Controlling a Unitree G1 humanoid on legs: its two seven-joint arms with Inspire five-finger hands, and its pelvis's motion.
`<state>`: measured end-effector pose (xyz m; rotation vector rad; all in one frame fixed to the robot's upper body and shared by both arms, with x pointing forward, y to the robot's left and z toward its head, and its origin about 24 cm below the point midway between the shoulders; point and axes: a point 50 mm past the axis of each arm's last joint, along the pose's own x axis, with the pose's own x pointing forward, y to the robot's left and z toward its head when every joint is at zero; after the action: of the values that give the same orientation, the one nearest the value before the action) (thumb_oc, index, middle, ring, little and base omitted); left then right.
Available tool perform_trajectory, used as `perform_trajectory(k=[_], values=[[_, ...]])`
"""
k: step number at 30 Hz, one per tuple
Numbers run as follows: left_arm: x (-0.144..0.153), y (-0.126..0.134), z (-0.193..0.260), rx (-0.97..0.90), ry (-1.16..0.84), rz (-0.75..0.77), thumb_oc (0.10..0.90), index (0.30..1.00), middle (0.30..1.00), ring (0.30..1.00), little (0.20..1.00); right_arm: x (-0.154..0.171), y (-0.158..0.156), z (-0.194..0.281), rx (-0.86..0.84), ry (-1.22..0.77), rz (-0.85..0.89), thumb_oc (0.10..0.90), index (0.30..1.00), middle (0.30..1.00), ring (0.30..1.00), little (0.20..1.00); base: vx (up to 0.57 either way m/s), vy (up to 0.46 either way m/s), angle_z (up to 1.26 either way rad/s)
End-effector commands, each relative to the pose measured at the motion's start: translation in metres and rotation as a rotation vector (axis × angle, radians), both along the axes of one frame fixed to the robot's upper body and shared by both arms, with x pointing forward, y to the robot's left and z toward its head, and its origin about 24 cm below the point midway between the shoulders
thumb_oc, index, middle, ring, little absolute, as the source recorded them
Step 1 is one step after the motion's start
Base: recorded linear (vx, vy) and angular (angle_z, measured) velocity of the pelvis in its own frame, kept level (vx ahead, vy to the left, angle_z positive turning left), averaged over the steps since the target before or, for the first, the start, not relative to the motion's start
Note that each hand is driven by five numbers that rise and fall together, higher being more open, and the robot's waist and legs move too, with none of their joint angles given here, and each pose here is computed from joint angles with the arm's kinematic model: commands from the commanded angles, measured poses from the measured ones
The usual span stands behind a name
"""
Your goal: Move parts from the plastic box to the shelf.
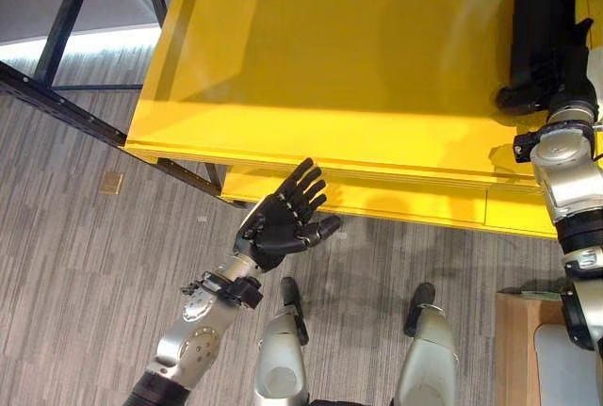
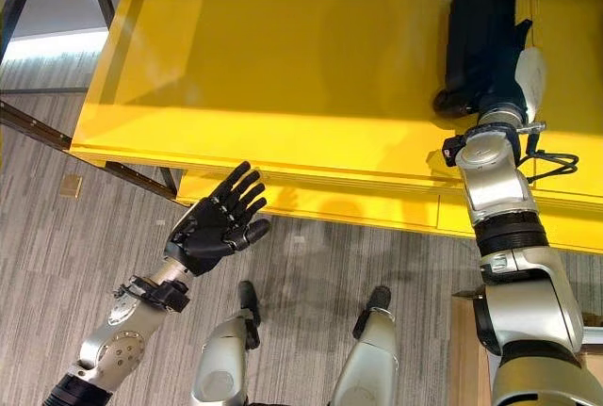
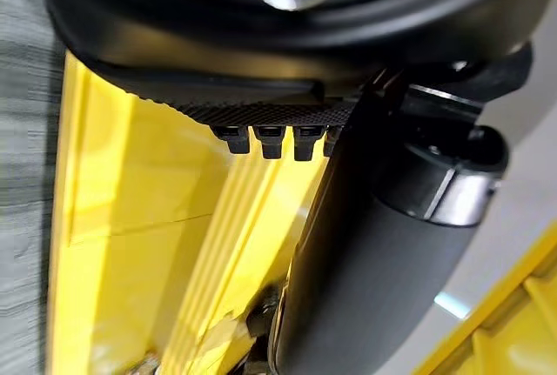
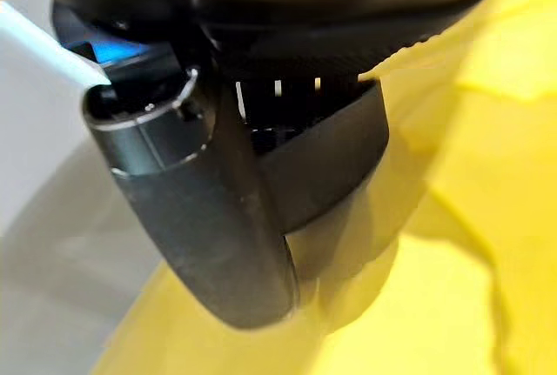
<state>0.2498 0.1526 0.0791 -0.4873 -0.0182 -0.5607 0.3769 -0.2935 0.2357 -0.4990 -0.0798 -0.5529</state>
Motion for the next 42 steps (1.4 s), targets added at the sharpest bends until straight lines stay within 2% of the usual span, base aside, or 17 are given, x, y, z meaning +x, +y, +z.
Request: perform_trajectory(k=[1, 8, 11, 20, 23, 29, 32, 34, 39, 42], values=[[-0.005, -0.014, 0.039, 0.023, -0.217, -0.139, 0.9, 1.0, 1.0, 1.0, 1.0, 0.014, 0.022, -0.043, 0.181, 0.18, 0.151, 0.9, 1.0, 1.0, 1.0, 1.0, 0.0, 0.0, 0.0], [-0.01, -0.022, 0.029, 0.057, -0.176, -0.238, 0.9, 1.0, 1.0, 1.0, 1.0, 0.014, 0.021, -0.06, 0.224, 0.261, 0.202, 0.9, 1.0, 1.0, 1.0, 1.0, 0.0, 0.0, 0.0], [-0.011, -0.02, 0.027, 0.064, -0.168, -0.239, 0.9, 1.0, 1.0, 1.0, 1.0, 0.014, 0.02, -0.06, 0.181, 0.277, 0.227, 0.9, 1.0, 1.0, 1.0, 1.0, 0.03, 0.041, 0.0], [-0.015, -0.014, 0.022, 0.04, -0.147, -0.239, 0.9, 1.0, 1.0, 1.0, 1.0, 0.01, 0.007, -0.045, -0.336, 0.434, 0.131, 0.9, 1.0, 1.0, 1.0, 1.0, 0.02, 0.018, -0.01], [-0.016, -0.012, 0.021, 0.046, -0.148, -0.233, 0.9, 1.0, 1.0, 1.0, 1.0, 0.007, 0.001, -0.046, -0.439, 0.503, 0.1, 0.9, 1.0, 1.0, 1.0, 1.0, 0.0, 0.0, 0.0], [-0.015, -0.007, 0.022, 0.061, -0.159, -0.232, 0.9, 1.0, 1.0, 1.0, 1.0, -0.001, -0.02, -0.055, -0.573, 0.664, -0.022, 0.9, 1.0, 1.0, 1.0, 1.0, -0.01, -0.026, 0.01], [-0.015, -0.007, 0.022, 0.068, -0.161, -0.24, 0.9, 1.0, 1.0, 1.0, 1.0, -0.004, -0.029, -0.056, -0.577, 0.69, -0.076, 0.9, 1.0, 1.0, 1.0, 1.0, 0.0, 0.0, 0.0], [-0.014, -0.006, 0.023, 0.075, -0.166, -0.261, 0.9, 1.0, 1.0, 1.0, 1.0, -0.011, -0.046, -0.052, -0.606, 0.747, -0.192, 0.9, 1.0, 1.0, 1.0, 1.0, -0.01, -0.043, 0.02], [-0.014, -0.007, 0.025, 0.089, -0.178, -0.276, 0.9, 1.0, 1.0, 1.0, 1.0, -0.02, -0.066, -0.049, -0.695, 0.871, -0.299, 0.9, 1.0, 1.0, 1.0, 1.0, -0.01, -0.026, 0.05], [-0.014, -0.006, 0.025, 0.092, -0.179, -0.282, 0.9, 1.0, 1.0, 1.0, 1.0, -0.028, -0.076, -0.05, -0.755, 1.001, -0.357, 0.9, 1.0, 1.0, 1.0, 1.0, 0.0, -0.022, 0.09]])
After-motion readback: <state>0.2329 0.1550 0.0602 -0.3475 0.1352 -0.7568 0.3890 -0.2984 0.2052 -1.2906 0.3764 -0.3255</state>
